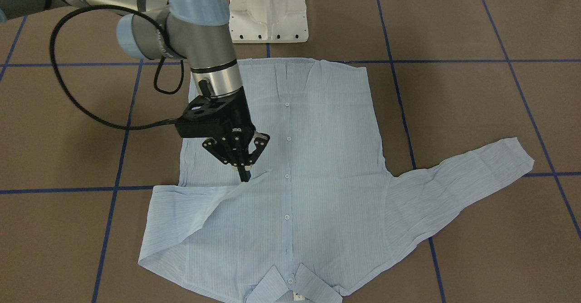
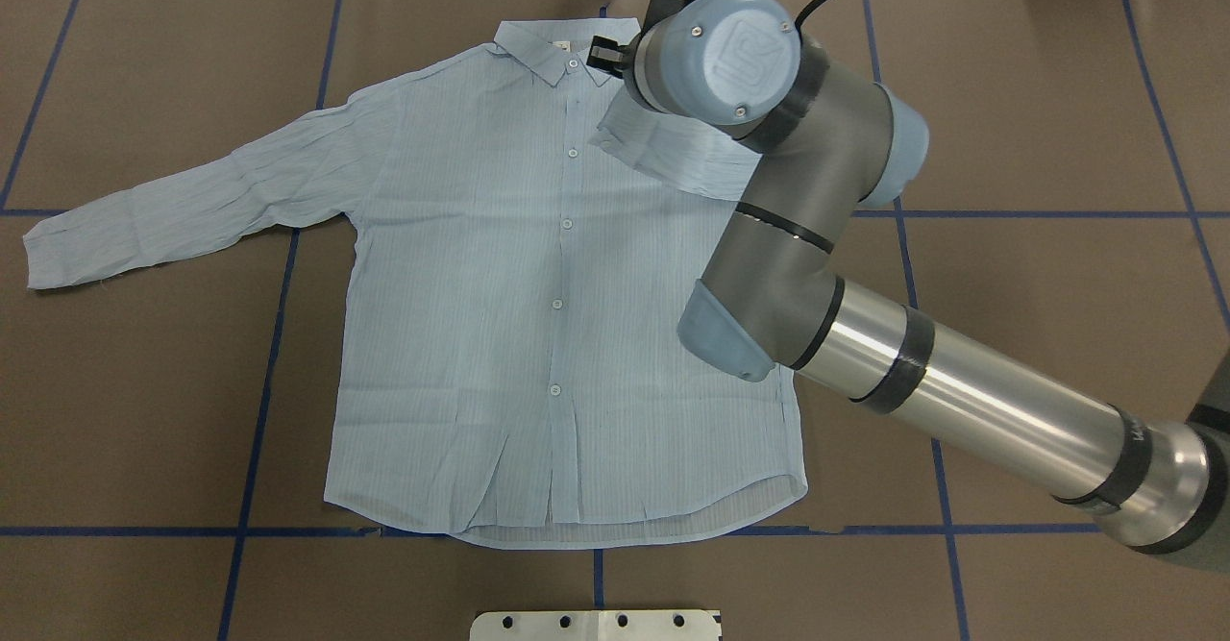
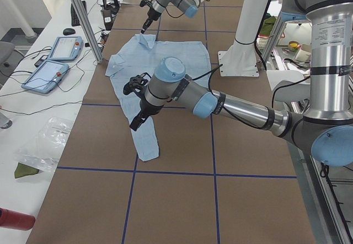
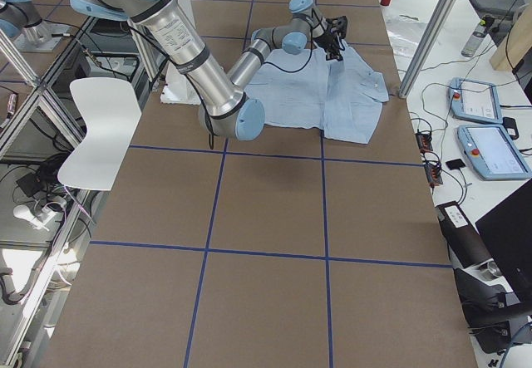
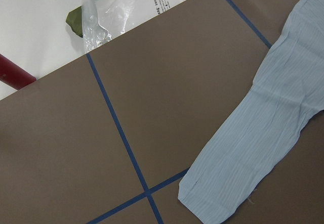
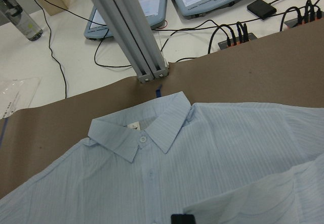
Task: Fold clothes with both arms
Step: 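Carry the held sleeve with the right gripper across the shirt toward the collar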
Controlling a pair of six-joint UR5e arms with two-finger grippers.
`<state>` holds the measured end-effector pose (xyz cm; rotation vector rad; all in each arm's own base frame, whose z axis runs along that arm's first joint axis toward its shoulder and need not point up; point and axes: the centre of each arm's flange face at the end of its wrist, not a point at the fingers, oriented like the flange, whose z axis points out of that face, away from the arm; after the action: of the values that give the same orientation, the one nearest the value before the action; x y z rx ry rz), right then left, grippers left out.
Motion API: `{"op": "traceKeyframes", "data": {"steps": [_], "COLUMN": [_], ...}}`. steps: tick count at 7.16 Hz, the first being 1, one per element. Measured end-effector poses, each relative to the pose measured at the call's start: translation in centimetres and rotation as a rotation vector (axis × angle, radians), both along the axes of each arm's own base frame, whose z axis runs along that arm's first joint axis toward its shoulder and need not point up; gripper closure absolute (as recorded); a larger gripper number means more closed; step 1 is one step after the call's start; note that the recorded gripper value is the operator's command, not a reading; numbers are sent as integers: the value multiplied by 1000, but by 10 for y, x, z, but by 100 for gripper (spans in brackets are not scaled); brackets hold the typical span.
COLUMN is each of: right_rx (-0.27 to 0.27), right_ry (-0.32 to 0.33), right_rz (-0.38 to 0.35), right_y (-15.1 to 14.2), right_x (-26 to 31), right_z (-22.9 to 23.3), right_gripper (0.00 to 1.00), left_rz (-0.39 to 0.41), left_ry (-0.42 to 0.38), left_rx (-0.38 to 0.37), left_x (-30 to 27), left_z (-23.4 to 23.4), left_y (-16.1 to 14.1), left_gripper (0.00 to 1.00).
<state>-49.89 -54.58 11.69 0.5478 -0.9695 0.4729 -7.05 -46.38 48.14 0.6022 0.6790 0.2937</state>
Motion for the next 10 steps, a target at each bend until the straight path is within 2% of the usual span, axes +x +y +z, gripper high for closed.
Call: {"op": "traceKeyframes", "data": {"steps": [2, 5, 6, 7, 8, 10], "right_rx": [38, 49, 38, 5, -34, -67], "right_ry": [1, 19, 18, 1, -18, -34], "right_rz": [-1, -26, -26, -10, 12, 18], "right_y": [28, 43, 43, 39, 34, 30], "right_x": [-43, -100, -114, -128, -141, -151], "right_z": [-29, -68, -79, -93, -109, -131], "right_gripper": [100, 100, 24, 1, 1, 0], "left_rz": [0, 0, 0, -1, -1, 0], "left_ry": [0, 0, 0, 0, 0, 0], "left_rx": [-1, 0, -1, -2, -3, -8], "left_x": [0, 0, 0, 0, 0, 0], "left_z": [1, 0, 0, 1, 1, 4], "left_y": [0, 0, 0, 0, 0, -1], "left_gripper": [0, 0, 0, 0, 0, 0]}}
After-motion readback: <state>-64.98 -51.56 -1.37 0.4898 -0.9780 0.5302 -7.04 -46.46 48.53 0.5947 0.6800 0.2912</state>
